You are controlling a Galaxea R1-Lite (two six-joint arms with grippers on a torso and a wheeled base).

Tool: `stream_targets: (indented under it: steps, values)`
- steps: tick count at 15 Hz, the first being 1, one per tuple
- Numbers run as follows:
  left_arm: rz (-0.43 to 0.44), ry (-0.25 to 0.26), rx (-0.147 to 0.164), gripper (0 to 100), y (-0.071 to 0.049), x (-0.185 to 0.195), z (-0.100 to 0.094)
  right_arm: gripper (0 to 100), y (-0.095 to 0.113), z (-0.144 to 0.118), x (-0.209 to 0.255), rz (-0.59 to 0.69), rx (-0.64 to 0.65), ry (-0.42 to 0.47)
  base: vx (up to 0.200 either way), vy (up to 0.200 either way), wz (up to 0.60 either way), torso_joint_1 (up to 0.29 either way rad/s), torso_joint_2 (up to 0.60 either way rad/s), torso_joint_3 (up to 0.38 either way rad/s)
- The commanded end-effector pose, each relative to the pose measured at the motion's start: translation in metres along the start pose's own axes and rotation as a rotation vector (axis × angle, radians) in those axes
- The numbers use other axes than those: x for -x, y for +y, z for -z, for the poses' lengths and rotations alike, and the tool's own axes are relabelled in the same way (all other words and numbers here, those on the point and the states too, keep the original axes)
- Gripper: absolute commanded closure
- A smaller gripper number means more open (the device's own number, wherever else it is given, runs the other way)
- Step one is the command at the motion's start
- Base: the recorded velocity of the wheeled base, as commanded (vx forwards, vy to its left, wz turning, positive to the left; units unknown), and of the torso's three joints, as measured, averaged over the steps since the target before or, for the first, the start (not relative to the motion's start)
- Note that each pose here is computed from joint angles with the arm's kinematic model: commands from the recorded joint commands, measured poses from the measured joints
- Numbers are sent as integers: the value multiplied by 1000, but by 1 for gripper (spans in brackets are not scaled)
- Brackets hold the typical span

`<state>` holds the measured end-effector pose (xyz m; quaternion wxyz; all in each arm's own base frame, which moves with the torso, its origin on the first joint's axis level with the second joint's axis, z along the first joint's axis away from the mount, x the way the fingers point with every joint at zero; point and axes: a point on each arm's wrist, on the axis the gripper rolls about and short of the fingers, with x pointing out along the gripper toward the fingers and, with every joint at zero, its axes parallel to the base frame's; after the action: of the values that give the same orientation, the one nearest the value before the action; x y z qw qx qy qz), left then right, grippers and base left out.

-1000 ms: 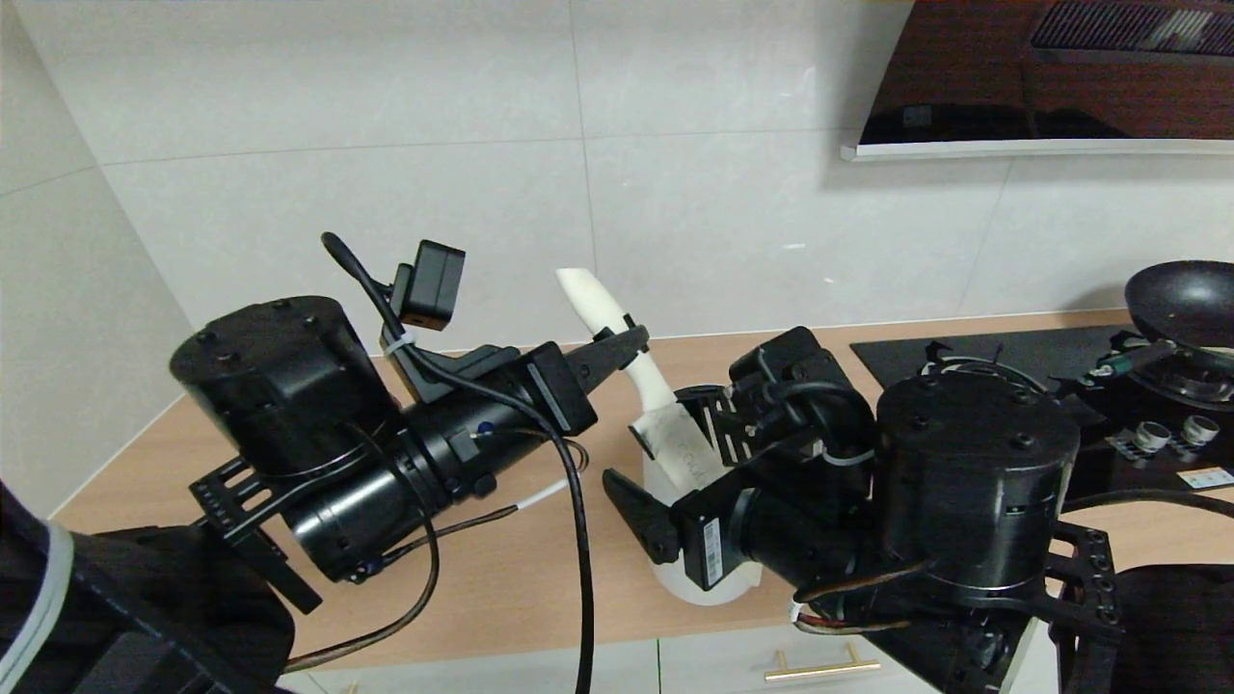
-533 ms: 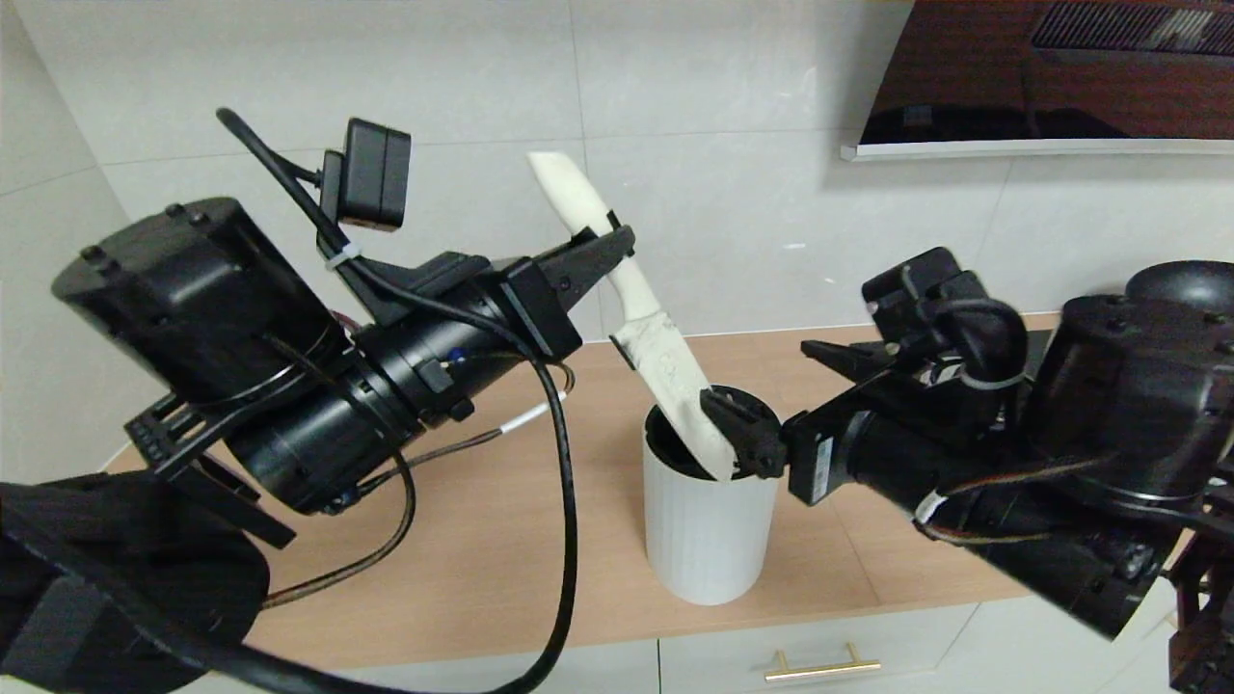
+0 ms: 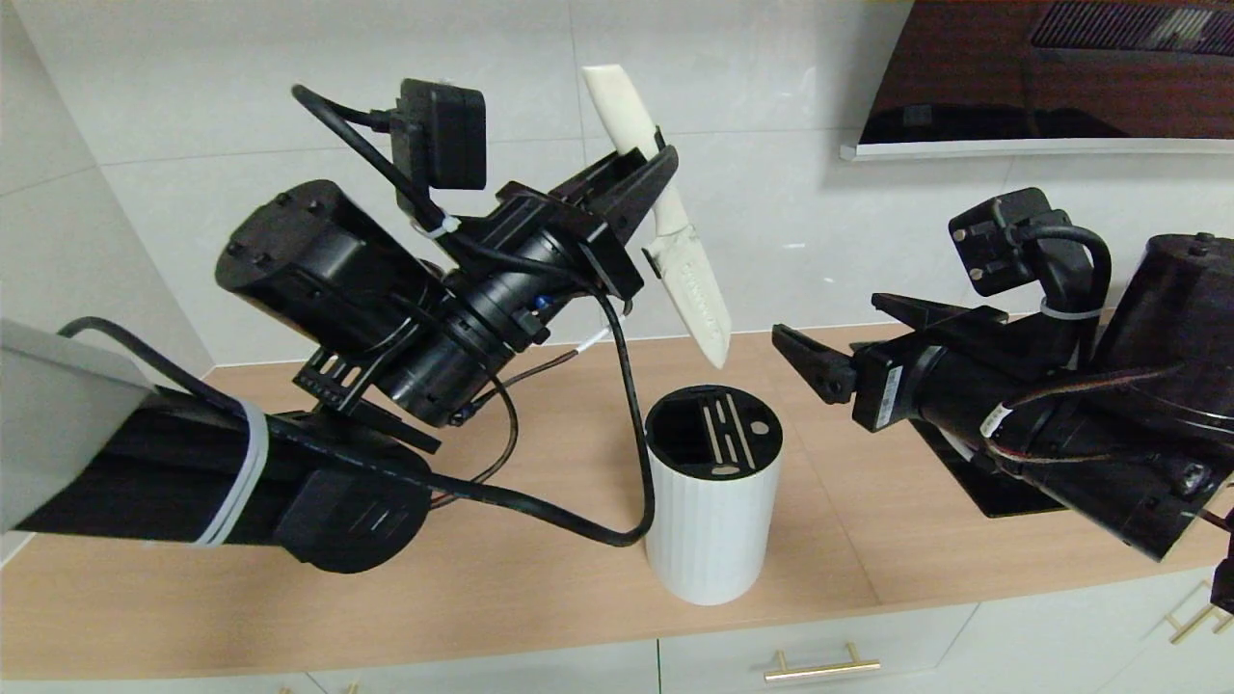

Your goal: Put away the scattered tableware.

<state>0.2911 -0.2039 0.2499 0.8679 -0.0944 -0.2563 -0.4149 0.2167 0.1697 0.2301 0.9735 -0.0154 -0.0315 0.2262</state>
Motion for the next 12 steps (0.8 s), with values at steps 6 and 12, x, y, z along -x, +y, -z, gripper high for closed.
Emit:
stream_targets:
  steps: [6, 12]
  values:
    - [-45, 78, -92, 100, 14, 17, 13, 0, -8, 4, -3, 31, 4, 12, 0, 0, 0, 0, 0, 0]
    - [-39, 185, -58, 100, 8, 28, 37, 0, -6, 12, -9, 32, 10, 41, 0, 0, 0, 0, 0, 0]
